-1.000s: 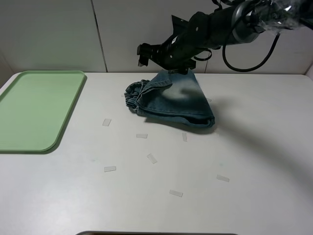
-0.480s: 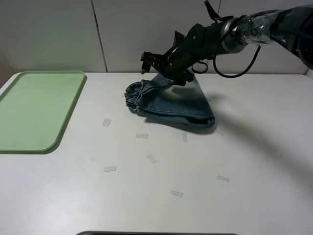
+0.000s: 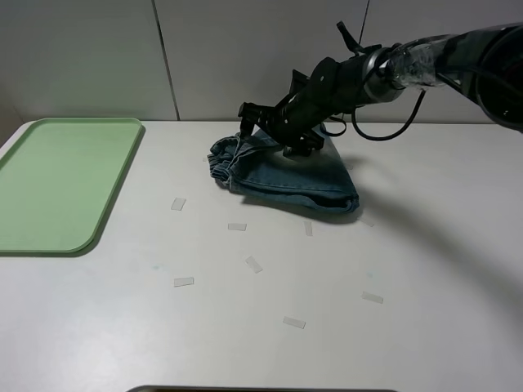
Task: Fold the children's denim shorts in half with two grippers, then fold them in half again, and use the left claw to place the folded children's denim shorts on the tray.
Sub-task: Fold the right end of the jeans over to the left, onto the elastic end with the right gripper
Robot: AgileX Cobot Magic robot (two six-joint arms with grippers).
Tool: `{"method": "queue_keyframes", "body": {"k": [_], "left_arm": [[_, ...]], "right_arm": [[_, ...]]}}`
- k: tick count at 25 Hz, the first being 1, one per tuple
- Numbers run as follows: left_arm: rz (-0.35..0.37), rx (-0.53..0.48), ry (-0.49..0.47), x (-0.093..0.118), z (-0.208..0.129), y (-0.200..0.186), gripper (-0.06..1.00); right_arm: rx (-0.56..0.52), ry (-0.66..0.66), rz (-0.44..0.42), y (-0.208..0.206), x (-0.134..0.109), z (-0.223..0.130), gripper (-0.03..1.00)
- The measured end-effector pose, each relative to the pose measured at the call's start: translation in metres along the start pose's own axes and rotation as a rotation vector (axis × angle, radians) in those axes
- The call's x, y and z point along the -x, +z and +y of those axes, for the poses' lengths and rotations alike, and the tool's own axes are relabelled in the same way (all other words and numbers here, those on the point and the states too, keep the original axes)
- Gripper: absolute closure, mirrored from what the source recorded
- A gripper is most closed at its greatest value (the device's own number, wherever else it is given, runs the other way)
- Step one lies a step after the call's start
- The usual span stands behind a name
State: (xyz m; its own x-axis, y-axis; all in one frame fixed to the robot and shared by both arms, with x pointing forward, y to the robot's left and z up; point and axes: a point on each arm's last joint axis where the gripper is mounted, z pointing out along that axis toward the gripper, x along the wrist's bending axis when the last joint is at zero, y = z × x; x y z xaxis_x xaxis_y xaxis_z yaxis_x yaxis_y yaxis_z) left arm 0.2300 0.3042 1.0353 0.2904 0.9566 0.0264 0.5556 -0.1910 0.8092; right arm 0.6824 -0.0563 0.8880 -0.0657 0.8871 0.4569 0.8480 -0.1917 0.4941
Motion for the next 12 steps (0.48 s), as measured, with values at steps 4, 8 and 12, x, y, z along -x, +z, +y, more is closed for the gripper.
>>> {"method": "queue_keyframes", "body": {"k": [4,8,12], "left_arm": [[0.000,0.000,0.000,0.000,0.000,0.000,0.13],[0.000,0.000,0.000,0.000,0.000,0.000,0.13],[0.000,0.000,0.000,0.000,0.000,0.000,0.13]], "right_arm": [[-0.004,-0.026,0.019,0.002,-0.014,-0.009,0.27],[-0.007,-0.068,0.042,0.004,-0.032,-0.021,0.27],[0.005,-0.135,0.063,0.005,-0.050,-0.031,0.27]]}}
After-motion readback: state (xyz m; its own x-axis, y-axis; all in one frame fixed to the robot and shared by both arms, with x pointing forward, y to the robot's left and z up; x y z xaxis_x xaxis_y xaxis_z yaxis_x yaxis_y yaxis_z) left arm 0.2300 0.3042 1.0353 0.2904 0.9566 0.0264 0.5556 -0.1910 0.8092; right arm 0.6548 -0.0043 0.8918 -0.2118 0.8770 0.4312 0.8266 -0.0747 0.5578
